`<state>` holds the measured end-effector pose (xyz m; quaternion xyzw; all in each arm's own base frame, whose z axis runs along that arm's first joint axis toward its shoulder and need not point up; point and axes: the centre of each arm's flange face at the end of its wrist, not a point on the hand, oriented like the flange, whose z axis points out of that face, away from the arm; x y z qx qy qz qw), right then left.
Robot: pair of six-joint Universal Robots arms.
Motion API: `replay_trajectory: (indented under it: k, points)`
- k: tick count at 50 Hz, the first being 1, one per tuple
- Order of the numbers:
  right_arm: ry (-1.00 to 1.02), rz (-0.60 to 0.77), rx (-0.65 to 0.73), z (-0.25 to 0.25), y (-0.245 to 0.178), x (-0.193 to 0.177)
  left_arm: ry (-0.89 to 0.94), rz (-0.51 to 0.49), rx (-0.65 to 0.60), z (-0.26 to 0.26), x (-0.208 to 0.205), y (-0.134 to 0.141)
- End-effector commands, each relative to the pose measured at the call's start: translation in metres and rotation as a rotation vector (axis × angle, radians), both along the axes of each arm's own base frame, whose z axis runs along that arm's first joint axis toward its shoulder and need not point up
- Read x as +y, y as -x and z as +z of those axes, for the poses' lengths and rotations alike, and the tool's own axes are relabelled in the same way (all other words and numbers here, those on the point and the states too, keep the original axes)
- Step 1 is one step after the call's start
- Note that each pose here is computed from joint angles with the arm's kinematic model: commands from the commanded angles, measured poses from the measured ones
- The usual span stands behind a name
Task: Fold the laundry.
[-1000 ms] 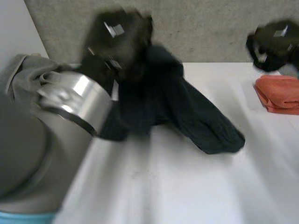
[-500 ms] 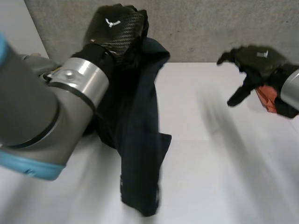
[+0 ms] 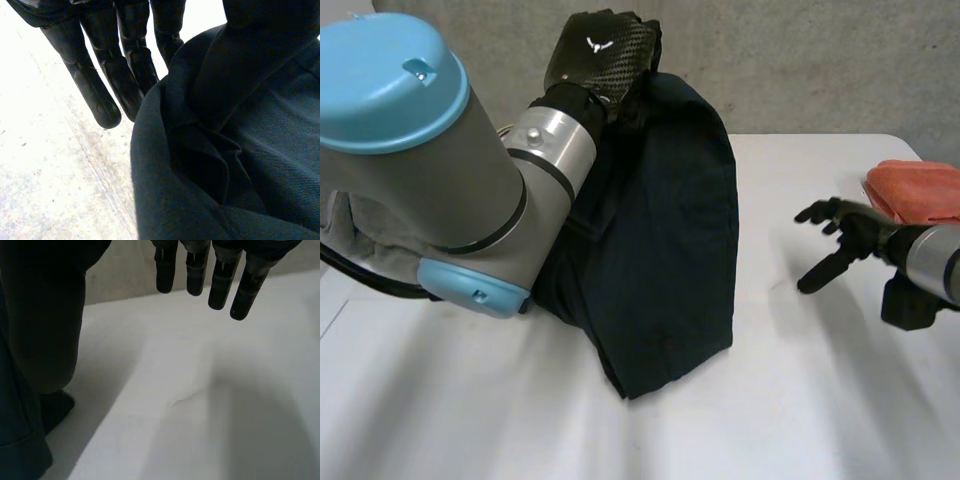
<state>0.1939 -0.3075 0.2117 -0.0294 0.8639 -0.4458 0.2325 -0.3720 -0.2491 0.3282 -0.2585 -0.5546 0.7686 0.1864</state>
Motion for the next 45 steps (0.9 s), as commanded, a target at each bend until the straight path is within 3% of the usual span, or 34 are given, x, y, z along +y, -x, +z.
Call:
replay_trajectory:
  k: [1,13,24,27,32,36,45]
  points:
    - [-0.114,0.054,-0.093,-0.036,-0.029,-0.004,-0.017,0.001,-0.015,-0.006,0.002,-0.002]
    - [-0.243,0.178,-0.150,-0.066,-0.085,0.035,-0.007,-0.003,-0.010,-0.001,0.006,-0.004]
    - [-0.178,0.124,-0.216,-0.062,-0.089,0.014,-0.001,-0.002,0.005,0.011,0.016,-0.011]
    - [-0.057,0.151,-0.186,-0.032,-0.085,0.010,0.008,0.003,0.013,0.019,0.022,-0.018]
    - [0.382,0.137,0.000,0.076,-0.038,-0.002,0.052,0.009,0.049,0.045,0.035,-0.032]
    - [0.672,0.109,0.126,0.146,-0.021,0.011,0.113,0.016,0.100,0.077,0.050,-0.047]
    - [0.950,0.033,0.136,0.233,-0.010,0.037,0.221,-0.001,0.244,0.135,0.086,-0.076]
